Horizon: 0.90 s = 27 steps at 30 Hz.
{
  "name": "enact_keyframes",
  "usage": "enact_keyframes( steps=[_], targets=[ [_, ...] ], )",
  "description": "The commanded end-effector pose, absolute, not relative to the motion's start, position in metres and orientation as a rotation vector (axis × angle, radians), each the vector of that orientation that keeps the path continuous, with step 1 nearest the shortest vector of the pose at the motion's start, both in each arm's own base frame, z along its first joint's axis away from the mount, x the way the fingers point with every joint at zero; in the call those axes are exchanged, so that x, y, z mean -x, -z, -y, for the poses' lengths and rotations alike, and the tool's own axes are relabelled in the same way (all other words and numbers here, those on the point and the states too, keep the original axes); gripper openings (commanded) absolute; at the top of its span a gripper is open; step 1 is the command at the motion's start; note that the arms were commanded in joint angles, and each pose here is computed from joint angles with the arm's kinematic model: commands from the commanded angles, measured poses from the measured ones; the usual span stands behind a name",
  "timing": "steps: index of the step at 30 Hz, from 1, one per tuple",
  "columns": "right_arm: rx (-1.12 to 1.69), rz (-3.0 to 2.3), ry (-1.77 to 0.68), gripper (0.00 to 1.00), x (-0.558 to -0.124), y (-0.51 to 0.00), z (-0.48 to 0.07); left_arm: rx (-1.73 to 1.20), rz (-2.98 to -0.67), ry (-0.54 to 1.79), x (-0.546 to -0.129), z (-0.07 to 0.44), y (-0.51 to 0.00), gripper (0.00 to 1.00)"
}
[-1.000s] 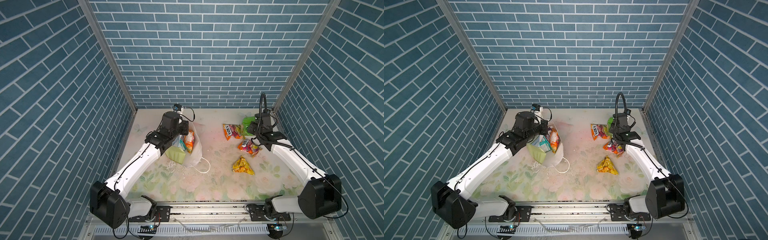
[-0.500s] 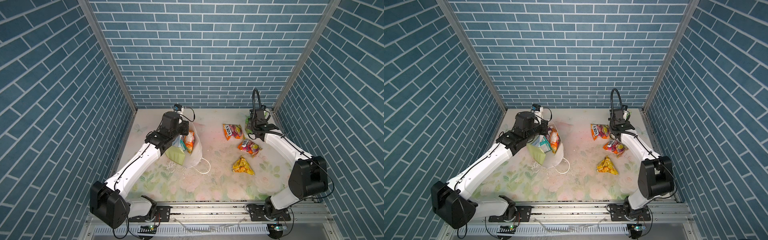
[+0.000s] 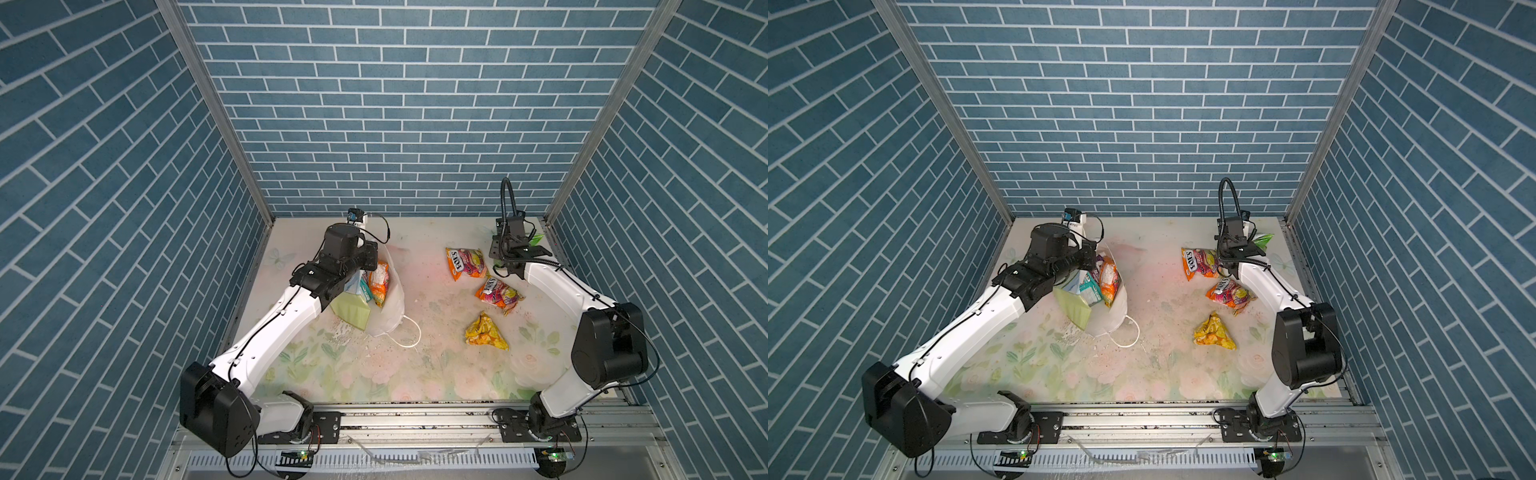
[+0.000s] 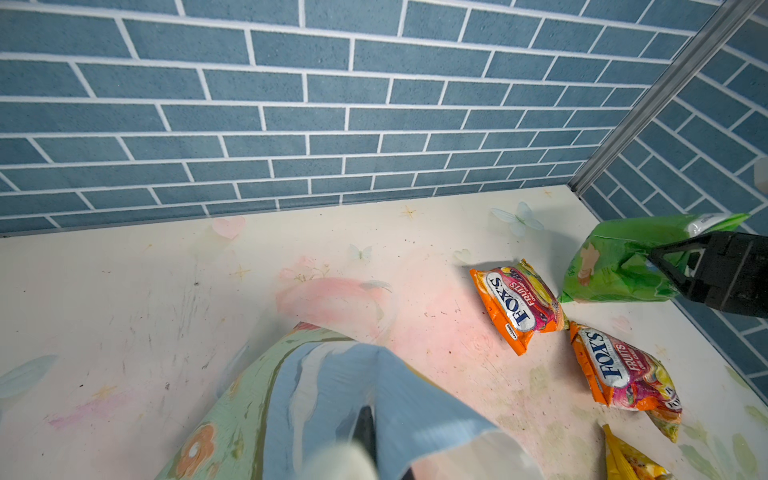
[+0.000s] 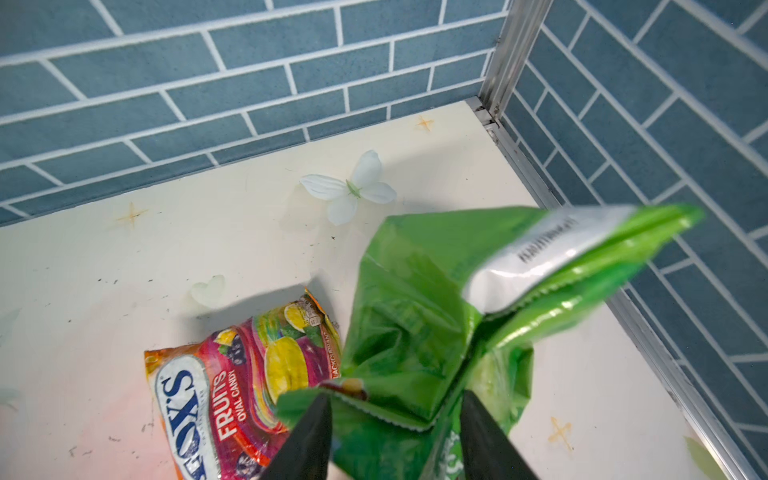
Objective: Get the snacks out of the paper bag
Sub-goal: 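Lower the green packet onto the table and open the right gripper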
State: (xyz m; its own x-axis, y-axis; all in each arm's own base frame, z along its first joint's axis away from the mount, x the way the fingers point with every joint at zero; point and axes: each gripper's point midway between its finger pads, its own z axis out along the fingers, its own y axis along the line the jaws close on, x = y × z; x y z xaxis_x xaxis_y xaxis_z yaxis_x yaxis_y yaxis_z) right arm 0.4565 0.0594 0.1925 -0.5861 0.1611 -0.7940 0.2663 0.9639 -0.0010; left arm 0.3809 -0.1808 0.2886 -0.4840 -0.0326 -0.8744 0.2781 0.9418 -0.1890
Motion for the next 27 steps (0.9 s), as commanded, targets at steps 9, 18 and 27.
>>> enact_keyframes(
  steps=[9, 18, 27],
  targets=[
    [-0.258, -2.126, -0.261, 0.62, -0.438, -0.246, -0.103, -0.15, -1.997, 0.404, -0.387, 0.183, -0.3, 0.0],
    [-0.04, -1.968, -0.423, 0.62, -0.403, -0.287, -0.165, -0.122, -2.039, 0.294, -0.403, 0.175, -0.285, 0.0],
    [0.113, -1.939, -0.595, 0.61, -0.368, -0.289, -0.215, -0.161, -2.122, 0.247, -0.435, 0.19, -0.267, 0.0]
  ],
)
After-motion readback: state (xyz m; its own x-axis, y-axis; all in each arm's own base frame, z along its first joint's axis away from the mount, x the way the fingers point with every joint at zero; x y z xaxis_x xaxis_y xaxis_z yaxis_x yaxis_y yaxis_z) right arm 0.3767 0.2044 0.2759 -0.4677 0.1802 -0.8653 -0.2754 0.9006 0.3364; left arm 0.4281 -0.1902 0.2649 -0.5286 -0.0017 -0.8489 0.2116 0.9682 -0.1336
